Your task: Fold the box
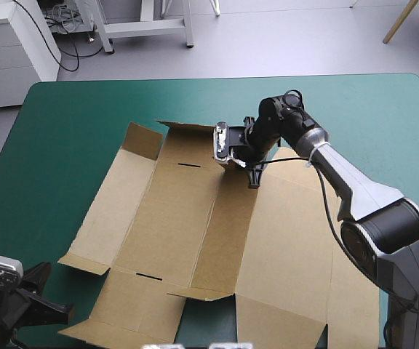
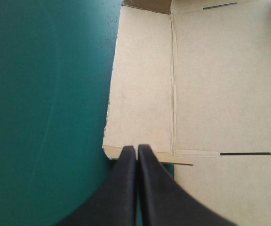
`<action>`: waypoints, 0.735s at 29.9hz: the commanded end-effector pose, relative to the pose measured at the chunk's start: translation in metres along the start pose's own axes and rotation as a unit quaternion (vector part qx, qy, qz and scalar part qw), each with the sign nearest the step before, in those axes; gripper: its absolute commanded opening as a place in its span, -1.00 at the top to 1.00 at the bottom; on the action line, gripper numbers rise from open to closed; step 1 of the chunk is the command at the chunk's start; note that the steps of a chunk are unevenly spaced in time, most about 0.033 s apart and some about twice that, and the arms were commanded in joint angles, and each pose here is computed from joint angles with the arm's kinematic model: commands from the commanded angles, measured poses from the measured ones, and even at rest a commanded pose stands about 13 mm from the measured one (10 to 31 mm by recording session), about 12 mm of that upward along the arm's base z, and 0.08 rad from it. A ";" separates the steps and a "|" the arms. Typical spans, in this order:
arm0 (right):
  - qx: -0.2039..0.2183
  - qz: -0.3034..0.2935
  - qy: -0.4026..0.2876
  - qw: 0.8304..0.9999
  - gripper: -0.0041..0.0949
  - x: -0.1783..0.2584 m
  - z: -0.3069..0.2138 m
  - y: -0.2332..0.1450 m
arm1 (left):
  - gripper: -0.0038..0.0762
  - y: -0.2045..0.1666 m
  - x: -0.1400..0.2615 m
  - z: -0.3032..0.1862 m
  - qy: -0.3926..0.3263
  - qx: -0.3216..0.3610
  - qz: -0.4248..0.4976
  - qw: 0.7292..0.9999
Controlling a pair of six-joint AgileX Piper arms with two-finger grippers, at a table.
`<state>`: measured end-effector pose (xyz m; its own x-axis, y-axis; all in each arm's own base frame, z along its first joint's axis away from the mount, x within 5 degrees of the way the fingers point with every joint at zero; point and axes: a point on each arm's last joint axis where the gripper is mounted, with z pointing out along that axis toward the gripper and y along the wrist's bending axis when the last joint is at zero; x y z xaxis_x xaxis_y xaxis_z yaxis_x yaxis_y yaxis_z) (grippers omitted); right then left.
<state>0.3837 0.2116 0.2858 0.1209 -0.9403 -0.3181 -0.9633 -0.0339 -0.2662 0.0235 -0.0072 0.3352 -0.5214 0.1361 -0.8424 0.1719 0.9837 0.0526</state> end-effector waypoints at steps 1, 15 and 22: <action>0.021 -0.046 -0.034 0.998 0.95 -0.021 -0.030 0.006 | 0.93 0.000 -0.013 -0.004 -0.040 0.002 -0.006 0.999; 0.066 -0.139 -0.035 0.987 0.96 -0.060 -0.024 0.018 | 0.93 -0.002 -0.014 -0.004 -0.042 0.014 -0.013 0.999; 0.042 -0.093 -0.043 0.994 0.96 -0.060 -0.022 0.022 | 0.93 -0.002 -0.014 -0.004 -0.042 0.011 -0.012 0.999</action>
<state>0.3566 0.2618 0.2871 0.3243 -0.9040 -0.2787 -0.9123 -0.2211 -0.3446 0.0233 -0.0091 0.3354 -0.5207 0.1247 -0.8446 0.1836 0.9825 0.0319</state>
